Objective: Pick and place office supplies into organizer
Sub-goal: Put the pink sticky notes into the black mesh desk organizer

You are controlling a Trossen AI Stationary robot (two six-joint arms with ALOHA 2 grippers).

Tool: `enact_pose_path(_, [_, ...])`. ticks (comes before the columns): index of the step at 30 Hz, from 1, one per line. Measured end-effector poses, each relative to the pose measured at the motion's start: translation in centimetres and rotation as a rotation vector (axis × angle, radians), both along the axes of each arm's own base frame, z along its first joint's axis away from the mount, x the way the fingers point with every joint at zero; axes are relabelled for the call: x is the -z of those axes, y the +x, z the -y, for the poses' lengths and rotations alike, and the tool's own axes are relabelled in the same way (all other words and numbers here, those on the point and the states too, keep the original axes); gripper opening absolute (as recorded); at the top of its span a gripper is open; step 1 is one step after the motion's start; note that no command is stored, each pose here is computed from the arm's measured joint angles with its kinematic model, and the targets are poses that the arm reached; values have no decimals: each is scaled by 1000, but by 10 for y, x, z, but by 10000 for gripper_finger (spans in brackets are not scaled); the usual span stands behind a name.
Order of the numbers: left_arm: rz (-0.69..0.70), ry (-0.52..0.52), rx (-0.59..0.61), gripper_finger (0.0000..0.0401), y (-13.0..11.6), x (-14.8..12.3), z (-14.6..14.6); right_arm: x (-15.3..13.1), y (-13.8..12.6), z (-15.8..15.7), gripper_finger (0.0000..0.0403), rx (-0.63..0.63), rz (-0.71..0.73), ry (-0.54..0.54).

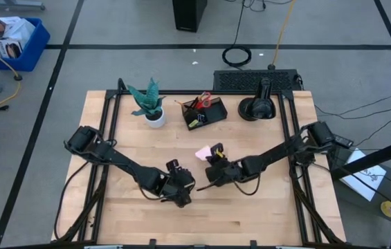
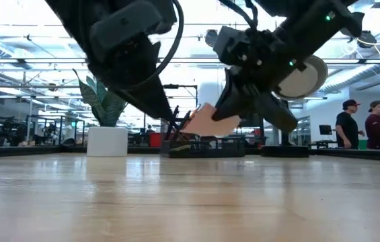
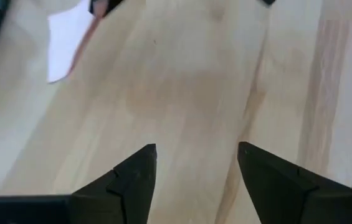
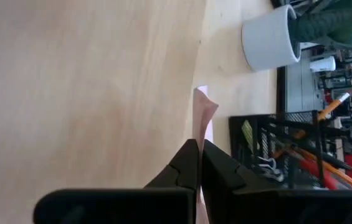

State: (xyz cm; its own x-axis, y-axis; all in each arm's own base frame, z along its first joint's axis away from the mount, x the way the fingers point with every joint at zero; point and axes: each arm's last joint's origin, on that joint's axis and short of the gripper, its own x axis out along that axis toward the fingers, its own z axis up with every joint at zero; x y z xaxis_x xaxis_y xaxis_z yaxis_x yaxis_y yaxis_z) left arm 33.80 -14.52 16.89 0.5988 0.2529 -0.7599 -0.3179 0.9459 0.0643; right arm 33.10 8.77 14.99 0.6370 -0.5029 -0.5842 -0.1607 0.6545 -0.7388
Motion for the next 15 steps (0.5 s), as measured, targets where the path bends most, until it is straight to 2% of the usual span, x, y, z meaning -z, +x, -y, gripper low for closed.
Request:
enact_pose_path(8, [162,155,-45,224,-2,-8,17,-31,-4,26,1,78,37,-74])
enact_pose_path(12, [222,157,47,225,1,-13,29,-37,-4,45,0,140,50,-77])
enact_pose_path(15, [301,66,204,225,8,-12,31,-37,-3,59,0,173,25,-116])
